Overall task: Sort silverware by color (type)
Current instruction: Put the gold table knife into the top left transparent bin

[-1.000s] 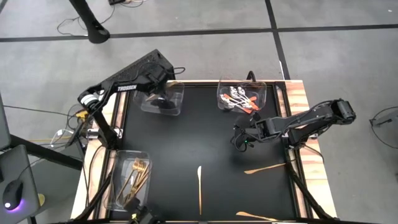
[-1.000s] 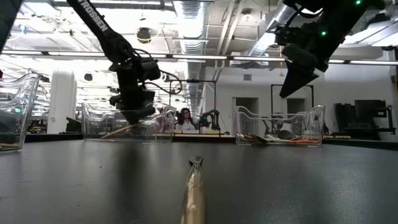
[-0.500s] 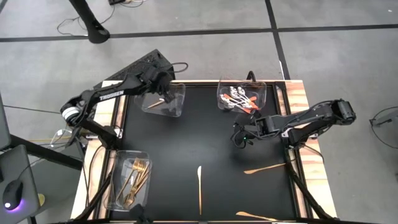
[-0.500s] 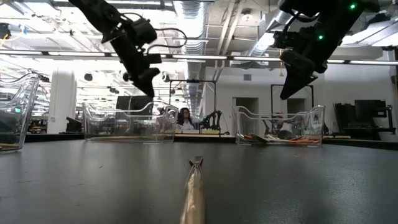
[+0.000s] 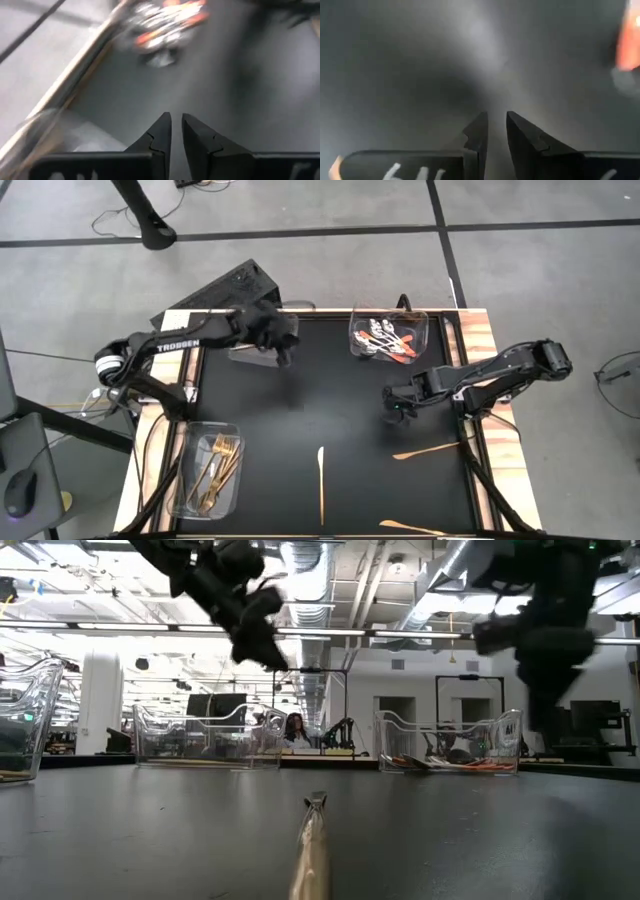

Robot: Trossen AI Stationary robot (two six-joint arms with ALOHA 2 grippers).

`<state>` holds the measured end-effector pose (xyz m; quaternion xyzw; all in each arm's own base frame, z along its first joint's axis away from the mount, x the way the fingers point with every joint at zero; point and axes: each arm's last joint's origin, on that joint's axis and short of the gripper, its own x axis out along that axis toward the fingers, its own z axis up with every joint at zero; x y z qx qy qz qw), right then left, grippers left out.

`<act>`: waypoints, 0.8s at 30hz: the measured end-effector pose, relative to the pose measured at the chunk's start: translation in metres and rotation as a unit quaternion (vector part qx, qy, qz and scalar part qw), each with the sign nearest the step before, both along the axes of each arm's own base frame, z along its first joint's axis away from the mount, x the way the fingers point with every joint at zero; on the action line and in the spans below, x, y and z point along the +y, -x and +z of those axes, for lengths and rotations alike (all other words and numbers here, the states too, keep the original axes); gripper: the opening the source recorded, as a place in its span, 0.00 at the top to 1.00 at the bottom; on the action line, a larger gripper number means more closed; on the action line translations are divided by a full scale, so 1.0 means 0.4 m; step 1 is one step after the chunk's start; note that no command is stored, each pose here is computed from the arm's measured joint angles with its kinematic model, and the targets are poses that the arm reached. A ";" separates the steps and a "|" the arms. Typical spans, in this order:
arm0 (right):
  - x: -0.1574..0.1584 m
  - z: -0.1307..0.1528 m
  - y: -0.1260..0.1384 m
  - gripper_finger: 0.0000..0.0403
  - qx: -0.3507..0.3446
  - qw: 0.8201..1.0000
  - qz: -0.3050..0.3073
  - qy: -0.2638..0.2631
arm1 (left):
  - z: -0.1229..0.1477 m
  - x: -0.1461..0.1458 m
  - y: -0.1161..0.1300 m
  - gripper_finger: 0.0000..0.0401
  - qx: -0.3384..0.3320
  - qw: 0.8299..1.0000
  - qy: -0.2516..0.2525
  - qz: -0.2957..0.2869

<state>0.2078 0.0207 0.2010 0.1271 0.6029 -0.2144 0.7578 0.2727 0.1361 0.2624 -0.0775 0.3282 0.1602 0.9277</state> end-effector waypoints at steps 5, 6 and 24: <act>0.055 -0.014 0.018 0.76 0.031 0.993 0.053 -0.100 | -0.016 -0.115 -0.060 0.89 -0.069 0.995 -0.051 -0.060; 0.067 -0.014 0.021 0.75 0.036 0.991 0.059 -0.113 | -0.021 -0.133 -0.065 0.88 -0.079 0.993 -0.056 -0.062; 0.224 -0.067 0.133 0.57 0.089 0.987 0.086 -0.107 | -0.114 -0.272 -0.058 0.69 -0.098 0.990 -0.072 -0.068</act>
